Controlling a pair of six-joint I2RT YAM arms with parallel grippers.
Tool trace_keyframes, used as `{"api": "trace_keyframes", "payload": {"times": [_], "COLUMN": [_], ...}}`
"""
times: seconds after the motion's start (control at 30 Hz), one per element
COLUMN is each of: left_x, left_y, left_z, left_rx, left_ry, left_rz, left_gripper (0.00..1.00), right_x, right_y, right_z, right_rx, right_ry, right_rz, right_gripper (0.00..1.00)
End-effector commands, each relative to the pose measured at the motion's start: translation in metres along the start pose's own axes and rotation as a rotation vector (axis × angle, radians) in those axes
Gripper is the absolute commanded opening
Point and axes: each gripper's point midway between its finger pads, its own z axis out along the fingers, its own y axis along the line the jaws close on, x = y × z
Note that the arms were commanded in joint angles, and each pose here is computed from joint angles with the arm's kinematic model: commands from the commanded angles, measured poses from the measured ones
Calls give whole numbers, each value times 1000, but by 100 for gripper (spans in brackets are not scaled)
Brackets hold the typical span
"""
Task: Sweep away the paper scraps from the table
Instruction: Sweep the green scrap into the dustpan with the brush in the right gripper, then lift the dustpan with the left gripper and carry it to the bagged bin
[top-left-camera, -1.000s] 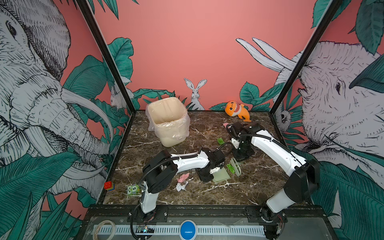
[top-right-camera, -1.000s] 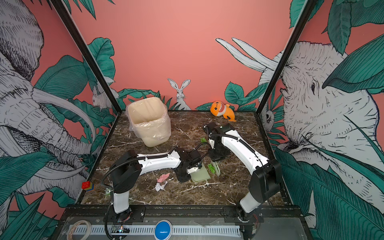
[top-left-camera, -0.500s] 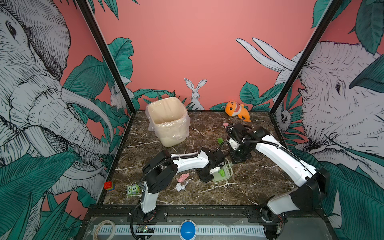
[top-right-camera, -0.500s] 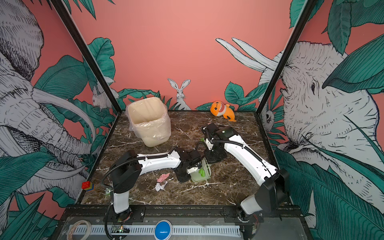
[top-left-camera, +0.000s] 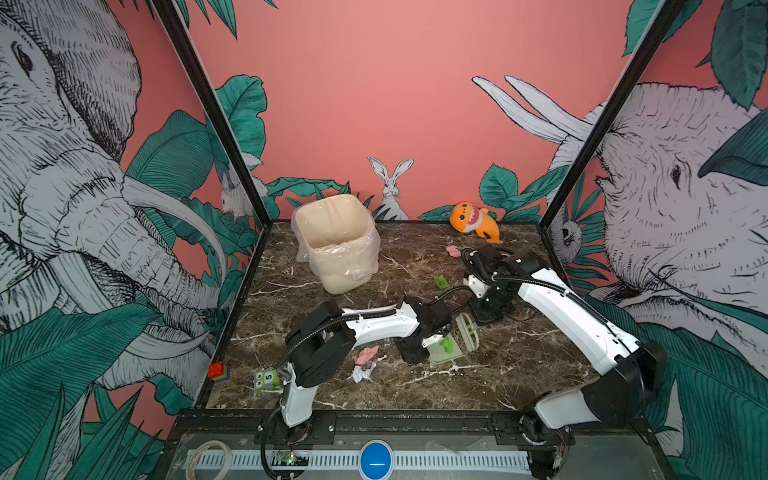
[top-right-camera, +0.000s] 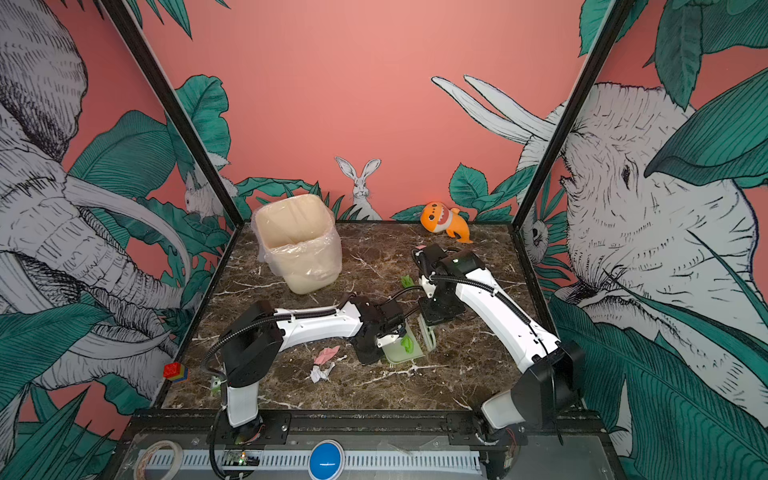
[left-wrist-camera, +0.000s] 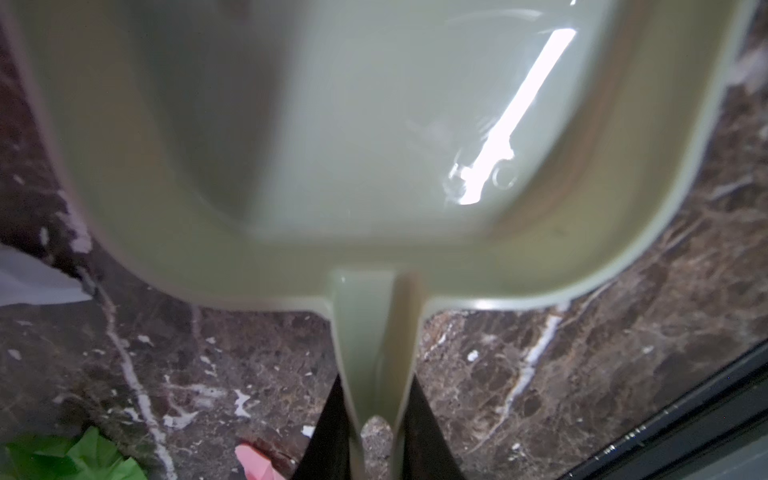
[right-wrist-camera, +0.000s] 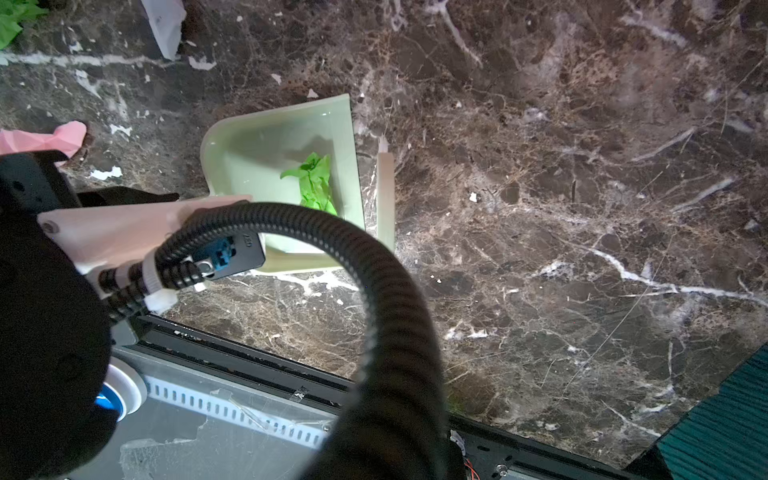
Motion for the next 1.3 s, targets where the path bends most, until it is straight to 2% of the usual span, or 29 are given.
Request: {"api": "trace_keyframes", "payload": {"times": [0.0,0.23,0.57,0.8,1.13,1.27], "left_x": [-6,-7,0,26,77,92], "left_y": [1,13,36,53,85,96], "left_z": [-23,-49,-111,-155,-218,-236], "left_rx": [-21,-83,-101,-96,-196,-196], "left_ry": [-83,-144,-260,-297,-285,-309], "left_rz": [-16,-35,-130,-221,-365,-448], "left_gripper": [11,11,11,12,12,13], "right_x": [12,15,15,13,-6,-13], "right_y": [-15,-31,-36,-29,-17,-14], "right_z": [-10,-23,-29,-28,-31,-38], "right_rx": [31,33,2,-41,-109,-128], "right_ry": [-9,-47,-82,-96,-127,-138], "right_rz": [13,59,85,85,62,57], "right_gripper": [0,0,0,0,0,0]}}
